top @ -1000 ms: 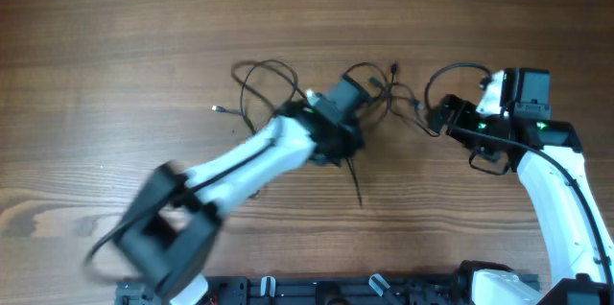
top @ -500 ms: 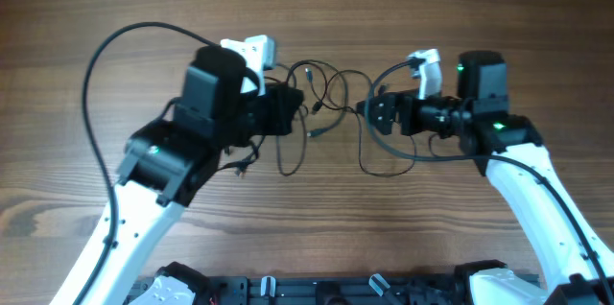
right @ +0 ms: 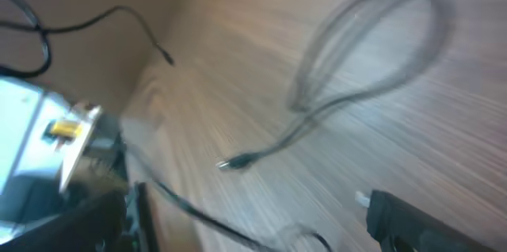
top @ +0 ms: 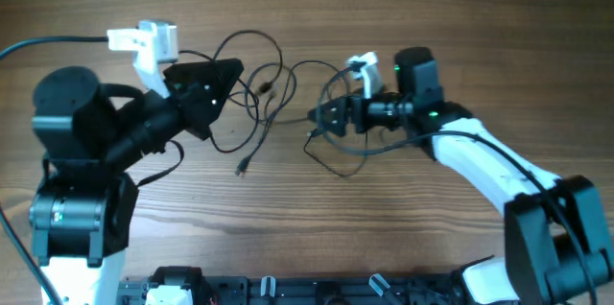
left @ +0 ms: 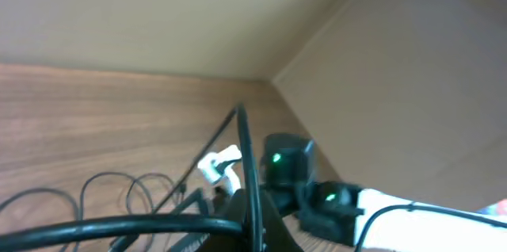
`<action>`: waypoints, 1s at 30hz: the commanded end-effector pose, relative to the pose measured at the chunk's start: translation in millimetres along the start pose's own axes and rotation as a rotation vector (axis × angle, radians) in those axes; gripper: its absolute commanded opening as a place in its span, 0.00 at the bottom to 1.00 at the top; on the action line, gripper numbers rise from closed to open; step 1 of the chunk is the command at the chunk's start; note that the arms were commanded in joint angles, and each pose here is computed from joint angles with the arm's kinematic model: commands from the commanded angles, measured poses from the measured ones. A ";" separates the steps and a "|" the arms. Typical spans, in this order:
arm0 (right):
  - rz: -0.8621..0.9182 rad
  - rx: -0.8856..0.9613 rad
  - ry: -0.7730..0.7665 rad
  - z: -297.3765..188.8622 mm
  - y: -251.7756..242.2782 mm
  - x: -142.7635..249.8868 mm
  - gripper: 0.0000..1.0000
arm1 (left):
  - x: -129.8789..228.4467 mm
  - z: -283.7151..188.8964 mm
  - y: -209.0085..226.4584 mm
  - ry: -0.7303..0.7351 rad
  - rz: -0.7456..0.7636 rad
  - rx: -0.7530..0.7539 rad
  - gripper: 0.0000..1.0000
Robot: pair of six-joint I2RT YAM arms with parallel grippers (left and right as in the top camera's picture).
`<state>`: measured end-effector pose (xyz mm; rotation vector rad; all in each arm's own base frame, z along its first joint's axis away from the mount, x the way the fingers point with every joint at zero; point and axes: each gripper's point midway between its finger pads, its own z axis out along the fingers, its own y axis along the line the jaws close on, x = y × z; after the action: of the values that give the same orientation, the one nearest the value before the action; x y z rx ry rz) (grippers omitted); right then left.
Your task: Untangle cables
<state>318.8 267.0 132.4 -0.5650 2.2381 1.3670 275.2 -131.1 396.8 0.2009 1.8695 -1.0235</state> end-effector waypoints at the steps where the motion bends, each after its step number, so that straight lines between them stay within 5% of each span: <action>1: -0.106 -0.156 0.052 32.2 39.1 12.6 1.00 | -3.4 -4.6 -9.2 0.000 -0.007 0.056 0.04; 5: -0.183 -0.184 0.103 66.7 66.0 36.8 0.87 | -7.9 -4.9 -7.4 -0.019 0.004 0.046 0.04; 8: -0.141 -0.121 0.138 72.5 57.3 48.7 1.00 | -15.1 -5.0 -1.7 -0.052 -0.028 0.010 0.04; 12: -0.126 -0.246 0.143 54.8 65.6 41.3 1.00 | -30.3 -10.2 35.5 -0.182 -0.348 -0.179 0.04; 21: -0.253 -0.269 -0.087 50.4 83.6 -16.7 1.00 | -30.7 -9.5 41.1 -0.253 -1.005 -0.135 0.04; 26: -0.265 -0.096 -0.197 73.8 79.4 -27.8 1.00 | -29.5 -8.6 38.5 -0.254 -1.200 -0.102 0.04; 30: -0.347 -0.176 -0.231 82.7 115.9 -25.1 1.00 | -26.7 -5.7 33.4 -0.237 -1.281 -0.083 0.04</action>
<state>287.1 381.3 192.7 -0.7983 1.7842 1.4118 305.1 -93.8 397.6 -1.1434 1.7527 -1.5642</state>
